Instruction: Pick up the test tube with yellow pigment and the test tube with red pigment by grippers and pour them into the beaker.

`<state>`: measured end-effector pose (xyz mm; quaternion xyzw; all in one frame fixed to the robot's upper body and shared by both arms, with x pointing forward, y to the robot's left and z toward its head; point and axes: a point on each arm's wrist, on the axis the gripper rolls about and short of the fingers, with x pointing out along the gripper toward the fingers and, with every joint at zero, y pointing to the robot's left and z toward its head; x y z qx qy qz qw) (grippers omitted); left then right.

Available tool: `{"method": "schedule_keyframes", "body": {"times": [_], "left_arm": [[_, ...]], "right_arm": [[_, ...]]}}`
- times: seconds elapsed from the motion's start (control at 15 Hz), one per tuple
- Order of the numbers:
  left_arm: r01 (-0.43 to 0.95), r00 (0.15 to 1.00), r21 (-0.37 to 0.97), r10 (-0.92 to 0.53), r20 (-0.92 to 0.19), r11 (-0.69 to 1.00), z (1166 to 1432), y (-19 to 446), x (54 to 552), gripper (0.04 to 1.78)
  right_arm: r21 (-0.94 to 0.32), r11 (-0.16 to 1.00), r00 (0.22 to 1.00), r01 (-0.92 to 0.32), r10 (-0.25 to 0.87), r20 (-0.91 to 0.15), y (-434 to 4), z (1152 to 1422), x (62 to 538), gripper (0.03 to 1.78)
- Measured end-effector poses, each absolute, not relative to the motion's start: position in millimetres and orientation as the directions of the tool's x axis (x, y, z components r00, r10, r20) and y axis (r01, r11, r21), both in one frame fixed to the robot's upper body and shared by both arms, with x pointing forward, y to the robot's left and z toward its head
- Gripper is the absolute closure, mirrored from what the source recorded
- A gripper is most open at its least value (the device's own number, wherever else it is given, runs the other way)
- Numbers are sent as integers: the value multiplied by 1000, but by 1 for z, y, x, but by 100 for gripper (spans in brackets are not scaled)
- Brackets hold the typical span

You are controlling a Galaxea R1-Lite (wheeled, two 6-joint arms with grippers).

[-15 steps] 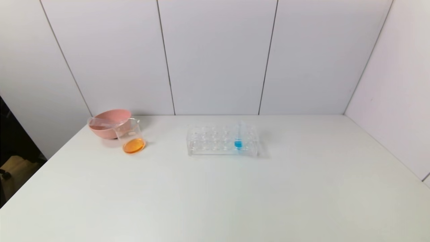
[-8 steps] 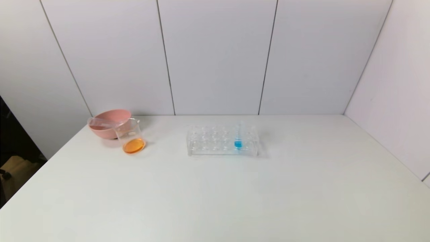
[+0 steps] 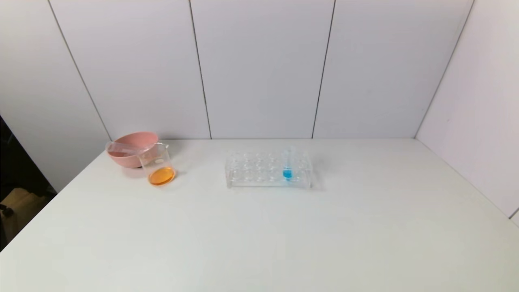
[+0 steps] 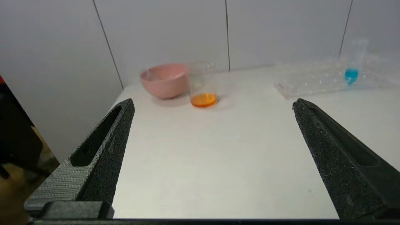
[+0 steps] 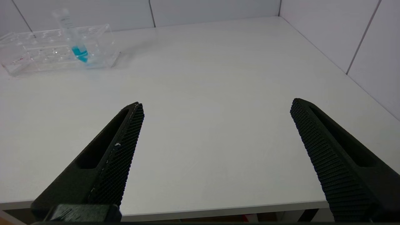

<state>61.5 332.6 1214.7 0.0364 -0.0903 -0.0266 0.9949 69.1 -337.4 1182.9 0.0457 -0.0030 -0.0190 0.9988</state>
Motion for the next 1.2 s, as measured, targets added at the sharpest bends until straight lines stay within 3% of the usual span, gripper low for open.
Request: {"method": "schedule_keyframes", "body": {"times": [0.2, 1.2], "left_arm": [[2, 1000, -16, -3, -5, 1000, 1185, 334, 68, 4], [-20, 1000, -83, 21, 13, 996, 1184, 334, 69, 4]], "right_arm": [[92, 995, 999, 38, -38, 4, -337, 1183, 69, 10], [93, 995, 999, 38, -38, 5, -337, 1183, 69, 10]]}}
